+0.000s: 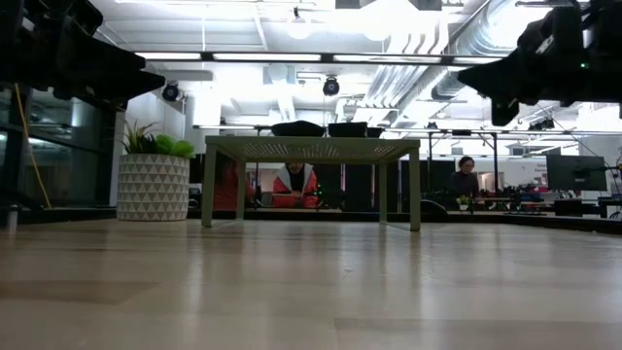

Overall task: Pick & Place Mini shaped plates
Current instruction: Return to Home Position

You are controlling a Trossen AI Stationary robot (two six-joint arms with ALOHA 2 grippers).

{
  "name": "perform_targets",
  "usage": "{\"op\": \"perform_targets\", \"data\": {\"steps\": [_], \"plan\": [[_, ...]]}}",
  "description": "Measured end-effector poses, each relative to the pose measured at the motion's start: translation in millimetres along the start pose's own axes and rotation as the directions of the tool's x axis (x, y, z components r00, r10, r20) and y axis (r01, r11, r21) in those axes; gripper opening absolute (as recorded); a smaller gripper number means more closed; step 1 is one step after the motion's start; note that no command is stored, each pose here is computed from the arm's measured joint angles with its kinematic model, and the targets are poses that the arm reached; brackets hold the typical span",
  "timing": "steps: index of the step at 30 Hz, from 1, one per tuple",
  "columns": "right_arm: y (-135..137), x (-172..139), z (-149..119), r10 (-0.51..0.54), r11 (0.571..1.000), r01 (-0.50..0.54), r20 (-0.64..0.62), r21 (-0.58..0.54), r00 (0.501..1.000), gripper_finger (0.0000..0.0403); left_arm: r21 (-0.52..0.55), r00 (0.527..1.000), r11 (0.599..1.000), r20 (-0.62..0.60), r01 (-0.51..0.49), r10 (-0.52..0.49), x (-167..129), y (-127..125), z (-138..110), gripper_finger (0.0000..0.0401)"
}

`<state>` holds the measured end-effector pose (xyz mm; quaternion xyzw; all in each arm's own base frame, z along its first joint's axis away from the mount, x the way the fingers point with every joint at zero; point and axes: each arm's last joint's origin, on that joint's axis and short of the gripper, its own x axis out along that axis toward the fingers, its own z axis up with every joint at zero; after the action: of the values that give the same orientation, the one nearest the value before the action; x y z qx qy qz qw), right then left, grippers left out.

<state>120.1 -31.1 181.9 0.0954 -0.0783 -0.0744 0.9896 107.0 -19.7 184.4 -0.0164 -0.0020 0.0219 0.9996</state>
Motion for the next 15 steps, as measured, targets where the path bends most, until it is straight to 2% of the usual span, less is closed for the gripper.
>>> {"op": "perform_targets", "data": {"steps": [9, 15], "plan": [[2, -17, -4, -0.167, 0.986, 0.167, -0.022, -0.015, 0.986, 0.0000, 0.000, 1.000, 1.000, 0.000, 0.000, 0.000, 0, 0, 0, 0.0237], [6, -19, -4, -0.152, 0.987, 0.153, -0.024, 0.052, 0.988, 0.0000, 0.000, 1.000, 1.000, 0.000, -0.001, 0.001, 0, 0, 0, 0.0237]]}}
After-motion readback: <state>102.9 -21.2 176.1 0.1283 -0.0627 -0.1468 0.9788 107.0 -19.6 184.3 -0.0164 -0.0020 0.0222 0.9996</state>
